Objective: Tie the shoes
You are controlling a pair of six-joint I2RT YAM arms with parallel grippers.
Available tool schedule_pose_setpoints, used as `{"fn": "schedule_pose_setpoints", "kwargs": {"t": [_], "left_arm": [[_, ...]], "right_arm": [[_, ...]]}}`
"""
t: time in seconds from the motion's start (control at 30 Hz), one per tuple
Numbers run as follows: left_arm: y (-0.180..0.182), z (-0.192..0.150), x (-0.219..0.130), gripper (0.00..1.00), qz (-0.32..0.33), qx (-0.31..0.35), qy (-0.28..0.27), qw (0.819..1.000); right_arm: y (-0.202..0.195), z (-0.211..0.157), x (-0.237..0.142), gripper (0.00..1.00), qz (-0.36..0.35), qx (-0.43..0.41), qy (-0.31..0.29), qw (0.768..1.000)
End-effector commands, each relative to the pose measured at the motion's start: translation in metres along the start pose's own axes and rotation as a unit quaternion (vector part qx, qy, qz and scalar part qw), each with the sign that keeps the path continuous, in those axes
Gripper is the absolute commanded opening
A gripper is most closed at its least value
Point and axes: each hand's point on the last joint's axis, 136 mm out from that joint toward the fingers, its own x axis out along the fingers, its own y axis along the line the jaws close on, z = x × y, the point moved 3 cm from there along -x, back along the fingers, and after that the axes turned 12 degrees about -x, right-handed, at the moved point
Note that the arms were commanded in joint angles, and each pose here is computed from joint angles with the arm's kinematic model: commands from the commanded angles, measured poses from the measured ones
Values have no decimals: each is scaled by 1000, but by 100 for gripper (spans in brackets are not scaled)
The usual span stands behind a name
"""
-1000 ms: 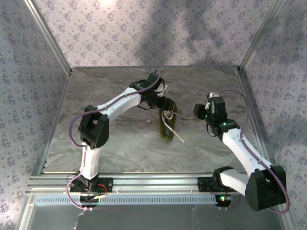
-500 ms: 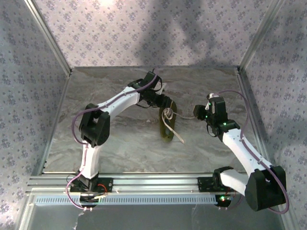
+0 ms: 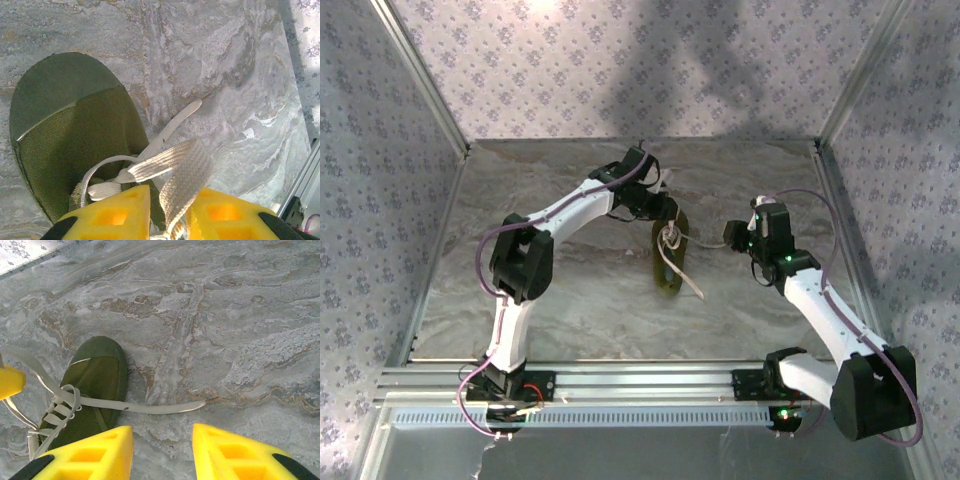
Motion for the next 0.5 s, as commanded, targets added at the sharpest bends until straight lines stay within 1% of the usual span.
{"fn": "schedule_pose_setpoints", "kwargs": {"t": [0.0,0.23,0.3,0.37,0.47], "left_arm": [[-4,4,-1,20,-13,3,0,1000],[-1,-2,-12,9,0,16,-8,1000],[2,-4,-14,7,10,24,-8,1000],[6,-6,-15,5,21,29,-7,999],[11,-7,-16,1,32,31,-7,999]], "right_arm": [[-3,-3,0,37,-6,-7,7,1000],[-9,-9,26,38,-66,-31,74,995],[-5,-9,36,38,-66,-38,89,993],[3,-12,45,29,-58,-37,109,992],[26,-21,59,21,-23,-54,130,990]]}}
